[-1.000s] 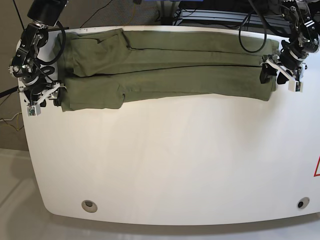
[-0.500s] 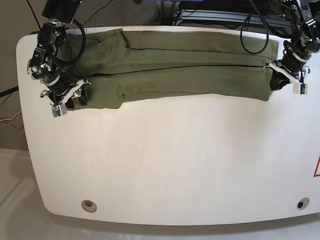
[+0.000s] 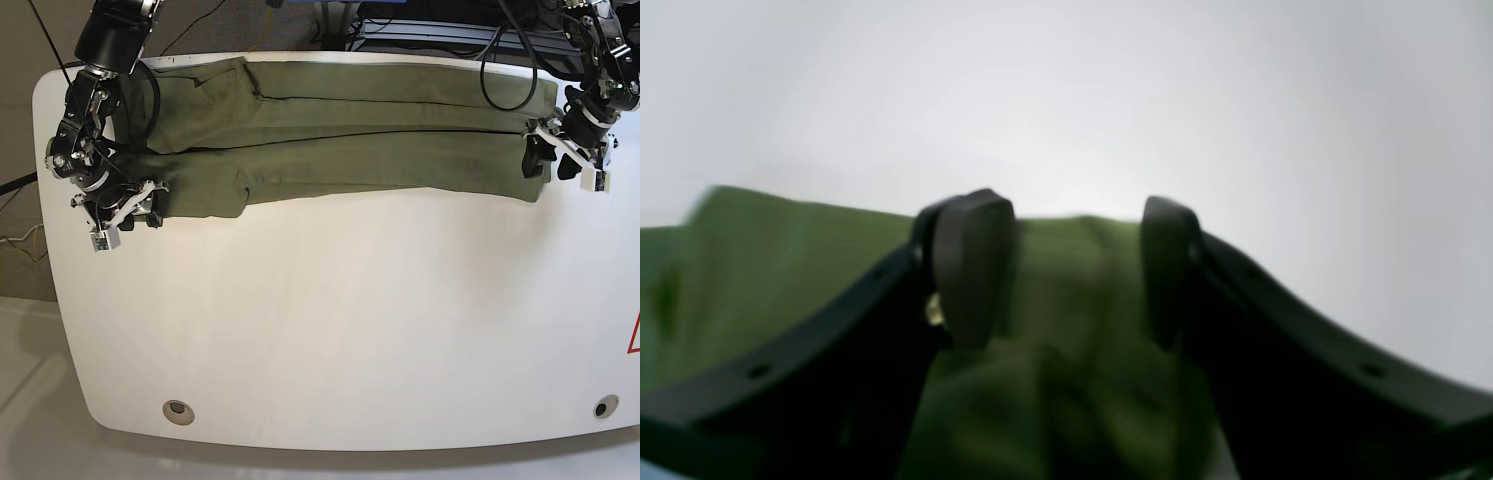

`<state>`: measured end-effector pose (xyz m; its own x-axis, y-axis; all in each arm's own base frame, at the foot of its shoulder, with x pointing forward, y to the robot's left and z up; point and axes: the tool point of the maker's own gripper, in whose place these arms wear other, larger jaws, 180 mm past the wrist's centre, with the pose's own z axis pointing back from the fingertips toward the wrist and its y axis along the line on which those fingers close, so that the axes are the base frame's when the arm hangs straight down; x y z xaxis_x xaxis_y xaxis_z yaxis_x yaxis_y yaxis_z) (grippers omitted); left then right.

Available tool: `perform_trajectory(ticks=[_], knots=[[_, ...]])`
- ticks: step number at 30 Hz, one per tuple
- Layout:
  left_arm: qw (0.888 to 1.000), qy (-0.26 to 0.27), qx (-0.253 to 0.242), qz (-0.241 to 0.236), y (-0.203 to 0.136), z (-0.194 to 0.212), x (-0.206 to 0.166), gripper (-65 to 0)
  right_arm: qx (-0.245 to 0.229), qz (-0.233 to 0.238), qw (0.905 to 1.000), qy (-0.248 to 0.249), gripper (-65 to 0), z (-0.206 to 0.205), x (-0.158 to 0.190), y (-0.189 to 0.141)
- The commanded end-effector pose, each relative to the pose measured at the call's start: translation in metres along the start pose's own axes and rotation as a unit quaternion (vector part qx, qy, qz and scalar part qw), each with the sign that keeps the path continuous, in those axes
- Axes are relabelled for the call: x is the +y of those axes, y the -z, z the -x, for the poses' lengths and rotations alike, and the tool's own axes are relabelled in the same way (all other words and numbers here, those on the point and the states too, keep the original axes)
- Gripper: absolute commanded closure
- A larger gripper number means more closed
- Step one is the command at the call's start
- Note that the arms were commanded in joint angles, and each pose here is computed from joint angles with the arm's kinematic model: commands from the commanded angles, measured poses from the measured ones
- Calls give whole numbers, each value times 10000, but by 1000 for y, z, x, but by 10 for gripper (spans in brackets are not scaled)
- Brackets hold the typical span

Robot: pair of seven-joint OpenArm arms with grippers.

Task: Fold the T-shirt properly
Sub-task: 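Pull the folded strip's end with the right gripper away from the left gripper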

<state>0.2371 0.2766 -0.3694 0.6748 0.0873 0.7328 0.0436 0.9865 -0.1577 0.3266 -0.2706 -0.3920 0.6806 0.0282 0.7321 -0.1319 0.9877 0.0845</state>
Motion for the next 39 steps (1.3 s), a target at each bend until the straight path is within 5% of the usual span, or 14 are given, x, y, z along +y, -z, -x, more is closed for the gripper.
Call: perform_trajectory(ticks=[1,11,21,23,27,31,33,39], knots=[[9998,76,-174,37,-3,-11,0,-383,-193,73,9998,-37,-325,-14,-9,-3],[9999,-16,-90,88,0,-5,-2,-340,-125,-77,9998,155,-302,-2,1,8],[9997,-226,-32,62,8,5,5,-123,-140,-243,9995,131,-148,-4,17,11],[9997,-214,-53,80,8,2,0,-140,-269,-173,9995,30,-206,-12,11,4],[9998,-137,-107,106,7,-2,-4,-310,-315,-191,9993,6,-283,-16,12,3],[9998,-123,-133,99,5,-5,-3,-375,-298,-283,9991,-118,-319,-16,17,3],[9997,-142,-154,91,5,-7,0,-408,-166,-706,9964,-435,-255,-10,44,10],[9997,-125,-150,143,3,-7,-3,-399,-83,-827,9949,-569,-24,-7,55,13]])
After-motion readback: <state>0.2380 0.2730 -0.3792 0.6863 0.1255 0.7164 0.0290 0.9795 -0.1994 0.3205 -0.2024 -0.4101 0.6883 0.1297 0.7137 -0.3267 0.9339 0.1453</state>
